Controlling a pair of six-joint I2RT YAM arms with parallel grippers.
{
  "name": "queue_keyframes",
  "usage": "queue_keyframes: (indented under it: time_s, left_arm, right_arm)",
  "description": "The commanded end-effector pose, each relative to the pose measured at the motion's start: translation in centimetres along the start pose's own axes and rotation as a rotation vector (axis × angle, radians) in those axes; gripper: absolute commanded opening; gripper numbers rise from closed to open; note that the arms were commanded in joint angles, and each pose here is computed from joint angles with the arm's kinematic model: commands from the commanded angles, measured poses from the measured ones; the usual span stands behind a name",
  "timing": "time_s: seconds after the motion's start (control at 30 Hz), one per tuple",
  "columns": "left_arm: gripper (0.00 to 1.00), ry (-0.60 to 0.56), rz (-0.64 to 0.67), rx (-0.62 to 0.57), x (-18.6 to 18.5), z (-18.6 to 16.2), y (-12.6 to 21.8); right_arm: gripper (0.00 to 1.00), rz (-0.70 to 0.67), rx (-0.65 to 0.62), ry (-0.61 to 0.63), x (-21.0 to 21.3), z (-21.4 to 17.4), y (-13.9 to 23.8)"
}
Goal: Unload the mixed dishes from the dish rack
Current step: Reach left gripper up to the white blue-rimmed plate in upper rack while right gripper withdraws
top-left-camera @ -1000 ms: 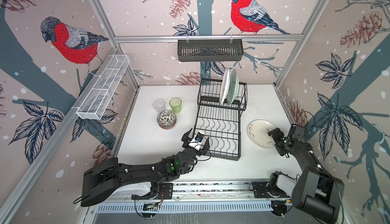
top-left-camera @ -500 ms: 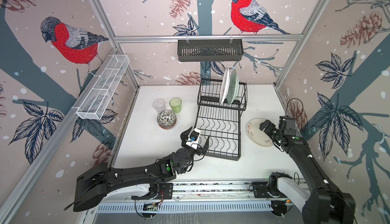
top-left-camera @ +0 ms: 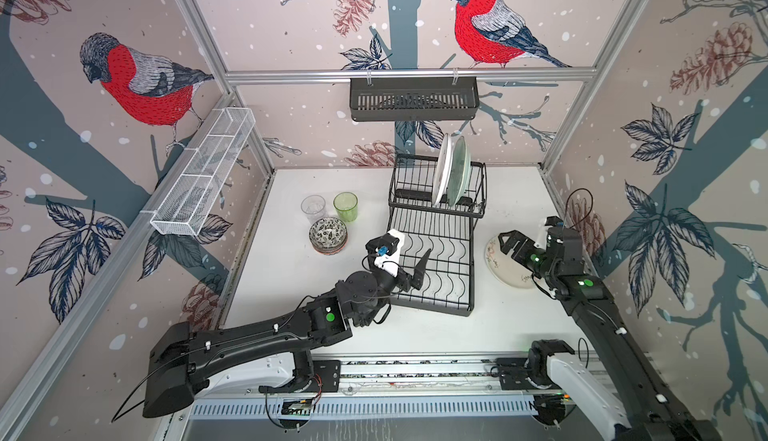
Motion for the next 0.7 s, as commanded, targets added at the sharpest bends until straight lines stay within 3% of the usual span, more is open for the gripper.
queue_keyframes:
  time_s: [0.0,0.27,0.37,0.67]
  left_arm:
    - [0.96,0.018,-0.032,0.09,-1.1,0.5,-0.9]
    - [0.82,0.161,-0.131,0.147,-1.8,4.0,-5.2]
    - [0.7,0.183,-0.14,0.166,-1.2,4.7,-6.9]
    - [0.7,0.183,-0.153,0.191,0.1,4.8,-10.9]
  right_arm:
    - [1.0,0.094,0.009,0.063,1.9,0.5,0.6]
    - [1.0,0.208,0.01,0.128,3.5,0.1,1.6]
    - [1.0,0.221,-0.008,0.133,3.4,0.0,1.7]
    - [1.0,0.226,-0.091,0.167,3.6,0.5,3.1]
Point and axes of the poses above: each gripper's point midway between its finger pads, its own y axis back along the fingers, its own x axis along the line the jaws close on, z = x × y, the point moved 7 cm from there along y, back along the fingers
